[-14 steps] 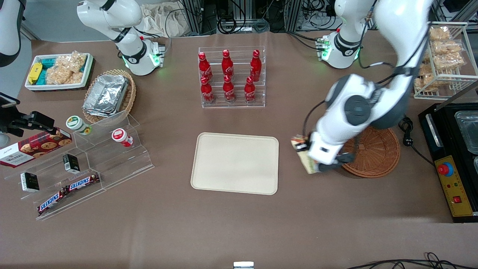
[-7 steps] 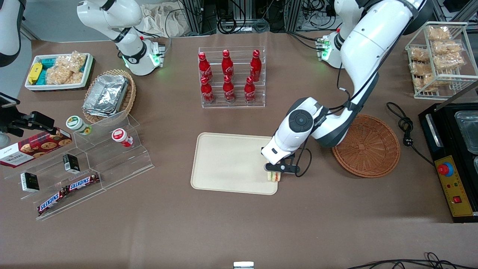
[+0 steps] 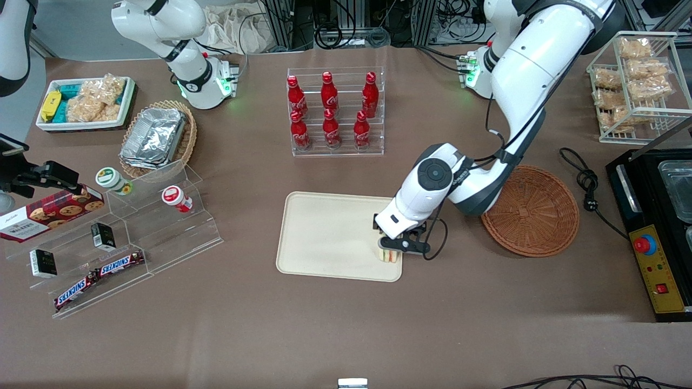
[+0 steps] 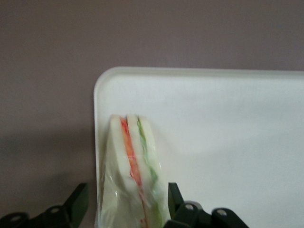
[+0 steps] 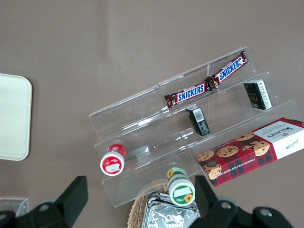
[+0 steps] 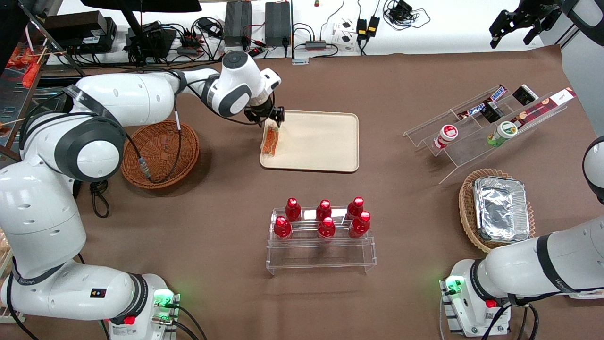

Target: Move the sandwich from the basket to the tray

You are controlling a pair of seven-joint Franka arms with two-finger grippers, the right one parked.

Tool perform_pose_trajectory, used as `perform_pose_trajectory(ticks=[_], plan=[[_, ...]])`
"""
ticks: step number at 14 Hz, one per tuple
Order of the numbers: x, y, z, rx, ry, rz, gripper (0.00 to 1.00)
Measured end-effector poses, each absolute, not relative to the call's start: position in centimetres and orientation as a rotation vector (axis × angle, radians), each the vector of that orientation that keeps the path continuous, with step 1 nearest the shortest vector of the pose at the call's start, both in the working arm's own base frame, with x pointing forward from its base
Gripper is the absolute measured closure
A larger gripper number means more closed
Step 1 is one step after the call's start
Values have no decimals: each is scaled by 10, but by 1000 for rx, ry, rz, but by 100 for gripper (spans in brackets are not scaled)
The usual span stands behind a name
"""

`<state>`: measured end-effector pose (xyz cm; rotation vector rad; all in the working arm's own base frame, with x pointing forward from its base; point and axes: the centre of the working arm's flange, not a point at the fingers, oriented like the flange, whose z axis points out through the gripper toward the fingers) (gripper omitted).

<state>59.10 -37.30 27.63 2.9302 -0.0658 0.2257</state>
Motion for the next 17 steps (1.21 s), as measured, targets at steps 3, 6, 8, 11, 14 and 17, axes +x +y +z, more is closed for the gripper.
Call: perform_pose_trajectory(ticks=[3,6,8,11,14,17], plan=[[624,-324,356,2915,171,370,6],[634,-247,435,2963,349,358,1],[624,-203,476,3010,332,245,1],[597,-140,525,3093,190,36,1],[572,-80,564,3152,228,-84,1],[552,-63,594,3168,252,-91,1]])
